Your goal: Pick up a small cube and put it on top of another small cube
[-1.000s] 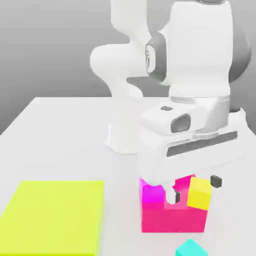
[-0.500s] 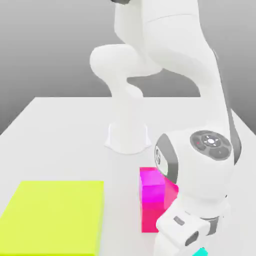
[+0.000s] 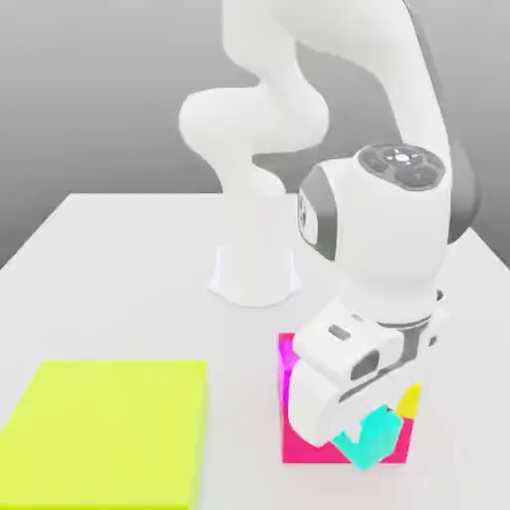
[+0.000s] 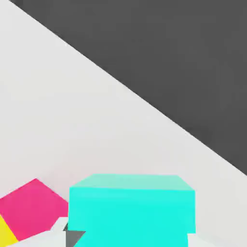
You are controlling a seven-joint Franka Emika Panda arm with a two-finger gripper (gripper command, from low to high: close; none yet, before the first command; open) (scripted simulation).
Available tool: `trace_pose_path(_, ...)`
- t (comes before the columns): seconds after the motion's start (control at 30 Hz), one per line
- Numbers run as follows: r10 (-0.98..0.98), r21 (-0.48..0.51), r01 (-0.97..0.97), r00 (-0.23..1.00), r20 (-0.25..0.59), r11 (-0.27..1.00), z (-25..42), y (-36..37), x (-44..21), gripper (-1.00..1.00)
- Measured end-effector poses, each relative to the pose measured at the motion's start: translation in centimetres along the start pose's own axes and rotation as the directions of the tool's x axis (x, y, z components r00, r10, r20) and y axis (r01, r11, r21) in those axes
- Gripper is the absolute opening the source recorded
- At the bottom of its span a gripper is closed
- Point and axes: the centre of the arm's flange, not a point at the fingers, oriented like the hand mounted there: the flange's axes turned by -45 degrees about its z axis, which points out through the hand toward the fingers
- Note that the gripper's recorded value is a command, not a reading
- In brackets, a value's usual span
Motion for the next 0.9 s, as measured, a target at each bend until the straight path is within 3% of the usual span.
trace_pose_path(0.3, -0.075, 0.037, 0.076, 0.997, -0.009, 0.996, -4.8, -5.6, -6.1, -1.0)
trace_pose_path(0.6, -0.235, -0.019, 0.236, 0.972, 0.007, 0.972, -7.2, -12.9, -11.9, -1.0)
trace_pose_path(0.83, -0.26, -0.037, 0.261, 0.965, 0.013, 0.965, -1.6, -13.6, -13.0, -1.0)
trace_pose_path(0.87, -0.26, -0.037, 0.261, 0.965, 0.014, 0.965, -1.0, -13.6, -13.0, 1.0)
trace_pose_path(0.9, -0.26, -0.037, 0.261, 0.965, 0.014, 0.965, -1.0, -13.6, -13.0, 1.0)
